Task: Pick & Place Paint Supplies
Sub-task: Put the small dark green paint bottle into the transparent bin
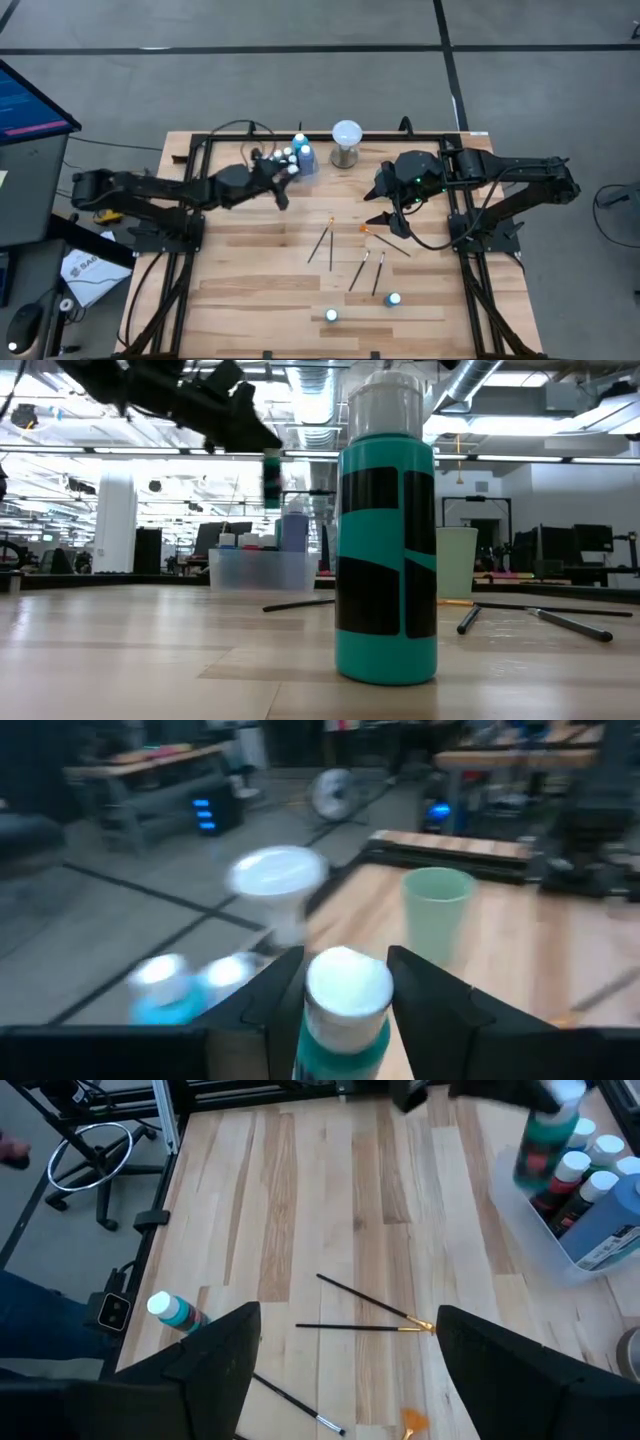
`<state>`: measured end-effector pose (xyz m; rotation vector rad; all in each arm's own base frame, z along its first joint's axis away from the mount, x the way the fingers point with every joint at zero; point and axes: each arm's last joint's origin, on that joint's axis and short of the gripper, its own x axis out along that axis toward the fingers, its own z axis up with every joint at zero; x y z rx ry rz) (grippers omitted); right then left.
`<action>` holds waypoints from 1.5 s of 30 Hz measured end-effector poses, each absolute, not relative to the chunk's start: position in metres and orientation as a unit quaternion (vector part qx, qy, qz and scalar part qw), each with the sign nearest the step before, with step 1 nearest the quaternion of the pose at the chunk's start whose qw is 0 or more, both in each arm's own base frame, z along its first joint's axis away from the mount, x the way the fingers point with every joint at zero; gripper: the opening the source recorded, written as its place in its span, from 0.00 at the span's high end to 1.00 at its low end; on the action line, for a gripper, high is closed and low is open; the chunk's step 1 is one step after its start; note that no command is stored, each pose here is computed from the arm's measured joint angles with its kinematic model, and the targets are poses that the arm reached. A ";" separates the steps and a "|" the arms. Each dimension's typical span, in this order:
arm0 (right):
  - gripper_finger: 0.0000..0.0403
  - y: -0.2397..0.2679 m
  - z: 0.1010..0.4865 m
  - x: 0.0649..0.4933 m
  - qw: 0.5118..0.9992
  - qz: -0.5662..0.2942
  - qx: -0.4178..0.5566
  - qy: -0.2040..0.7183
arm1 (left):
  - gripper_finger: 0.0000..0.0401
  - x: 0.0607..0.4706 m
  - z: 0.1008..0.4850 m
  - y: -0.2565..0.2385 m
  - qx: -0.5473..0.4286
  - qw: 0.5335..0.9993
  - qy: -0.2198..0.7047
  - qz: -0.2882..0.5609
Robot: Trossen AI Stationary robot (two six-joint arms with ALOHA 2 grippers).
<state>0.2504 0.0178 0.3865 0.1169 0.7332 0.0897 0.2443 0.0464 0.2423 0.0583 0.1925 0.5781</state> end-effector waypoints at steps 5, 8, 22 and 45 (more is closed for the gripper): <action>0.26 0.015 0.387 0.251 0.932 0.040 0.054 0.357 | 0.66 0.220 0.236 0.050 0.022 0.945 0.090 0.315; 0.26 0.012 0.387 0.251 0.932 0.037 0.052 0.357 | 0.69 0.210 0.221 0.052 0.003 0.940 0.100 0.327; 0.26 0.009 0.383 0.247 0.923 0.030 0.054 0.380 | 0.59 0.187 0.198 0.033 -0.043 0.965 0.157 0.205; 0.26 0.005 0.382 0.246 0.919 0.029 0.038 0.390 | 0.32 0.162 0.165 -0.014 -0.107 0.851 0.477 0.193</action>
